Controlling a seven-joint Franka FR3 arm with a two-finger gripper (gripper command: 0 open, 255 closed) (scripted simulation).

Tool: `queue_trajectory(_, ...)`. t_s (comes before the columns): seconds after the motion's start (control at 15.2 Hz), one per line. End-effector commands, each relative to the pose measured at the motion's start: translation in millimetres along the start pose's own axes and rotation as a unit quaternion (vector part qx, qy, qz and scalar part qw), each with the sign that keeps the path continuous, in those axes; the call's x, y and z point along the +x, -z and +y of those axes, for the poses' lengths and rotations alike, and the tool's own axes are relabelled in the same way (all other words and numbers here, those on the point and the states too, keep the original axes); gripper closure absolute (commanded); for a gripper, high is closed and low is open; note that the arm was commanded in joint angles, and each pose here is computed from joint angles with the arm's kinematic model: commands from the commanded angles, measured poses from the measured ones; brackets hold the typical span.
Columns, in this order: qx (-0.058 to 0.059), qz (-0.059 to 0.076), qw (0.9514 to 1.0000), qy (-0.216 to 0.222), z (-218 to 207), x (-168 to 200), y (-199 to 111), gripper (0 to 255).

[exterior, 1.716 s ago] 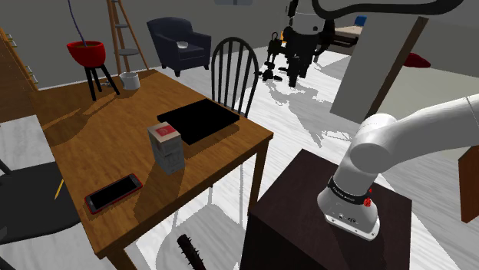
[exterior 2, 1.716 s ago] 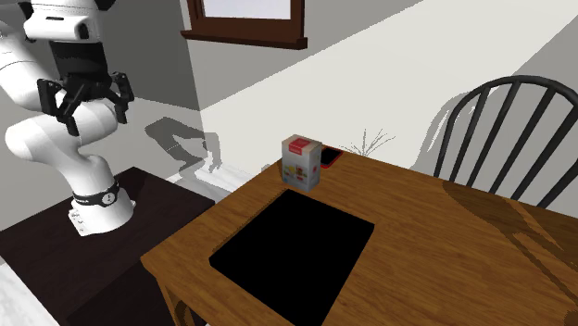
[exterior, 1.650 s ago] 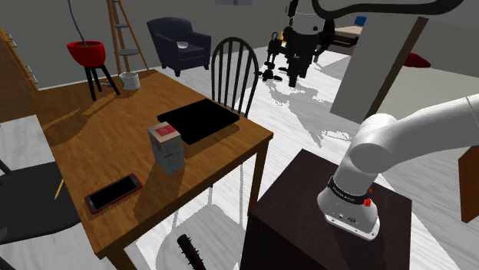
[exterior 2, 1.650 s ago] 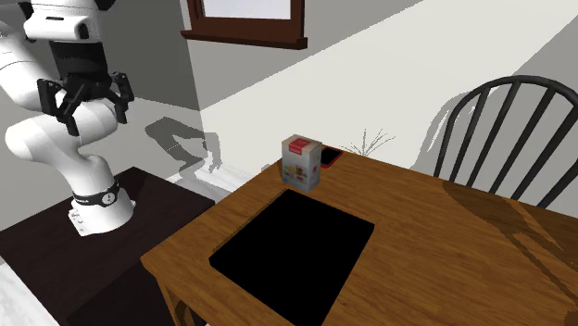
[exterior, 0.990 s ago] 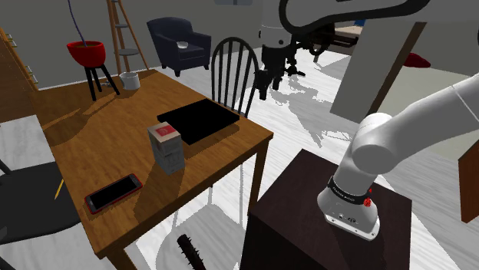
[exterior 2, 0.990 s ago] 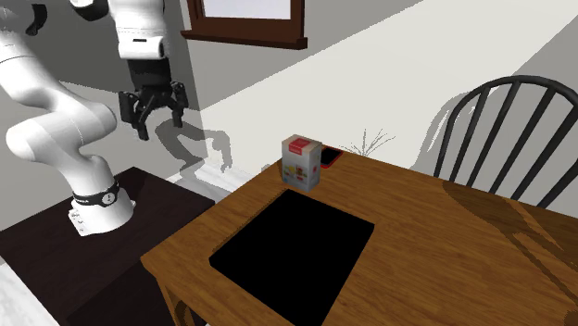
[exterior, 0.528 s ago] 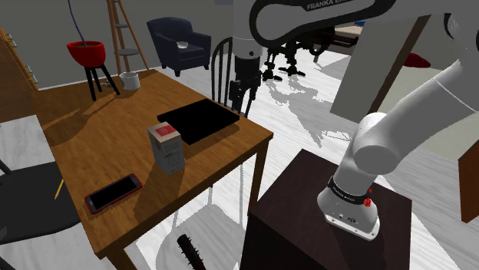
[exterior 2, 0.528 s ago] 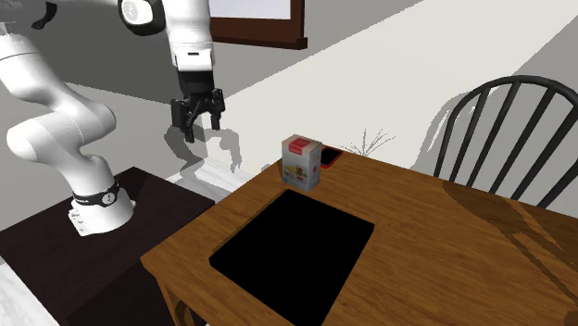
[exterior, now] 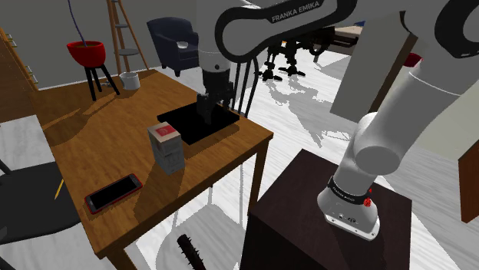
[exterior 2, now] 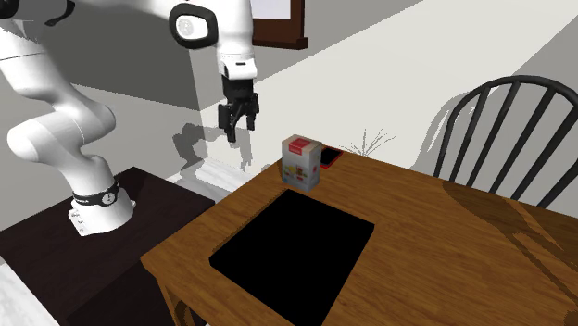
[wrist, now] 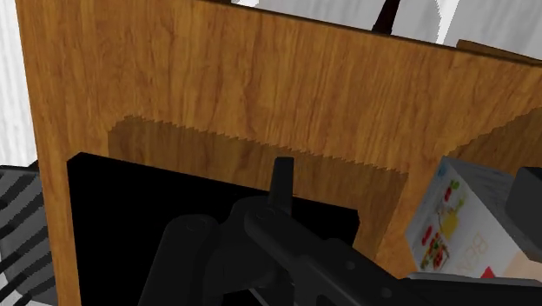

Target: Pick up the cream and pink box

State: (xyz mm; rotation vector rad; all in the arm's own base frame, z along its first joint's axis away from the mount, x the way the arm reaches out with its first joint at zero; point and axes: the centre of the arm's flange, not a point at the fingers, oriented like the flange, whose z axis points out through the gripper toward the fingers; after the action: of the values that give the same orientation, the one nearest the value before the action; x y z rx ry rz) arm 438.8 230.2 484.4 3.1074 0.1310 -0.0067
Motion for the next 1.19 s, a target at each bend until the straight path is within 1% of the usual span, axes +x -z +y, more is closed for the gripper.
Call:
queue_trajectory(0.0, 0.003, 0.001, 1.0, 0.001, -19.0, 14.6, -5.1, 0)
queue_trajectory(0.66, 0.017, 0.005, 0.9998, 0.01, -125.5, 78.8, -32.7, 0)
queue_trajectory(1.12, 0.017, 0.005, 0.9998, 0.01, -126.7, 79.0, -69.7, 0)
